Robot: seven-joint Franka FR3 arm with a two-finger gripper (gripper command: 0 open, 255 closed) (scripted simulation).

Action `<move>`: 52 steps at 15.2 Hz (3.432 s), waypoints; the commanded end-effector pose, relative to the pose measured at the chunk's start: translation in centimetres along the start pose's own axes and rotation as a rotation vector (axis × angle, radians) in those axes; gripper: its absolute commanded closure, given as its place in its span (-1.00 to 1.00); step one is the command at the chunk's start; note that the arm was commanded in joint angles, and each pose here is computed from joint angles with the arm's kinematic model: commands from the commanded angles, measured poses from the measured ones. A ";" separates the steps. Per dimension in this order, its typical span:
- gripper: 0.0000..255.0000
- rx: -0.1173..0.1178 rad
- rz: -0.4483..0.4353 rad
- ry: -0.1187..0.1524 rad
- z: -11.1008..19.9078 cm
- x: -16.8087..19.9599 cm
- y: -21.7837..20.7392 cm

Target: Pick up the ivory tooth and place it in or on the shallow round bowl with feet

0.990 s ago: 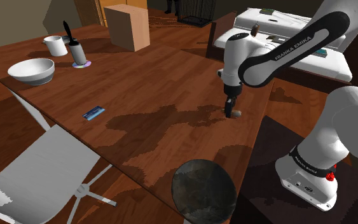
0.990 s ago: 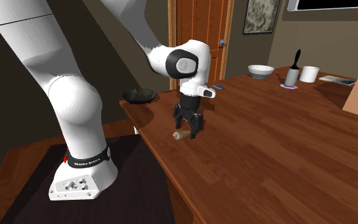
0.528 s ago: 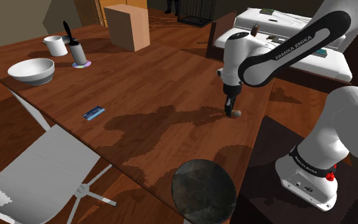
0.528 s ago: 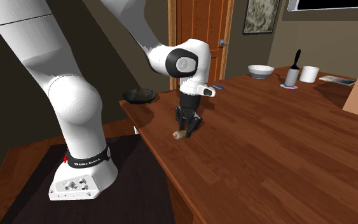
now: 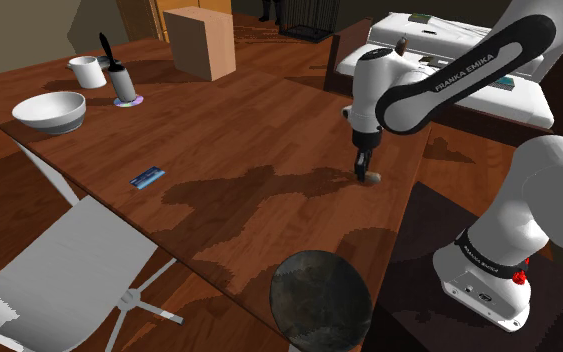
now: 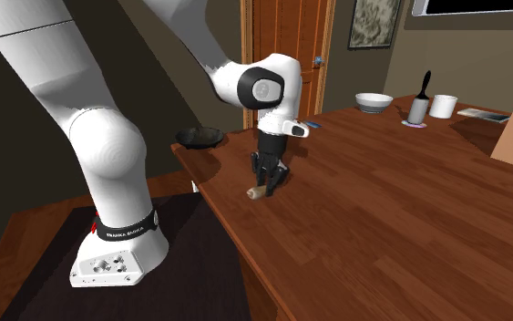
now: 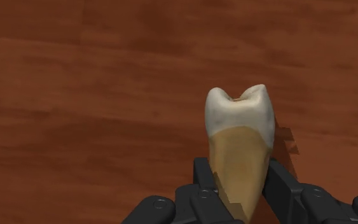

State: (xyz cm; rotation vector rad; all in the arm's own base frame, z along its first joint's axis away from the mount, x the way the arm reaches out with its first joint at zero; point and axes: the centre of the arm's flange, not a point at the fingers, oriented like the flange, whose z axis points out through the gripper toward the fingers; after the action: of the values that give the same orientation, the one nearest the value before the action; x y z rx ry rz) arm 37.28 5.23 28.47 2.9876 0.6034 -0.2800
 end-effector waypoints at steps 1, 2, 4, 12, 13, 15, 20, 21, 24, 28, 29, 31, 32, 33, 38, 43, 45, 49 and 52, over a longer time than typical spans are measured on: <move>1.00 0.000 0.002 -0.003 -0.8 -0.2 0.1; 1.00 0.000 0.002 -0.003 -1.3 -0.3 0.1; 1.00 0.000 0.002 -0.003 -2.3 -0.5 0.1; 1.00 0.000 0.002 -0.003 -6.5 -1.3 0.3; 1.00 0.000 0.002 -0.003 -7.0 -1.5 0.4; 1.00 0.000 0.002 -0.003 -8.0 -1.7 0.4; 1.00 0.000 0.002 -0.003 -10.6 -2.2 0.5; 1.00 0.000 0.002 -0.003 -11.1 -2.3 0.5; 1.00 0.000 0.002 -0.003 -11.7 -2.4 -2.1; 1.00 0.000 0.002 -0.003 -12.0 -2.4 -7.4; 1.00 0.000 0.002 -0.003 -12.1 -2.5 -8.7; 1.00 0.000 0.002 -0.003 -12.3 -2.5 -11.3; 1.00 0.000 0.002 -0.003 -12.3 -2.5 -12.6; 1.00 0.000 0.002 -0.003 -12.4 -2.5 -13.9; 1.00 0.000 0.002 -0.003 -12.8 -2.6 -20.5; 1.00 0.000 0.002 -0.003 -13.2 -2.7 -27.1; 1.00 0.000 0.002 -0.003 -13.4 -2.7 -29.7; 1.00 0.000 0.002 -0.003 -13.7 -2.8 -35.0; 1.00 0.000 0.002 -0.003 -14.0 -2.8 -39.0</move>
State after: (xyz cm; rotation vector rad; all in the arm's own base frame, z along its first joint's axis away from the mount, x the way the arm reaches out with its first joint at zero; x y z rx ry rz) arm 22.50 40.08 40.89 2.9862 0.6021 -0.2831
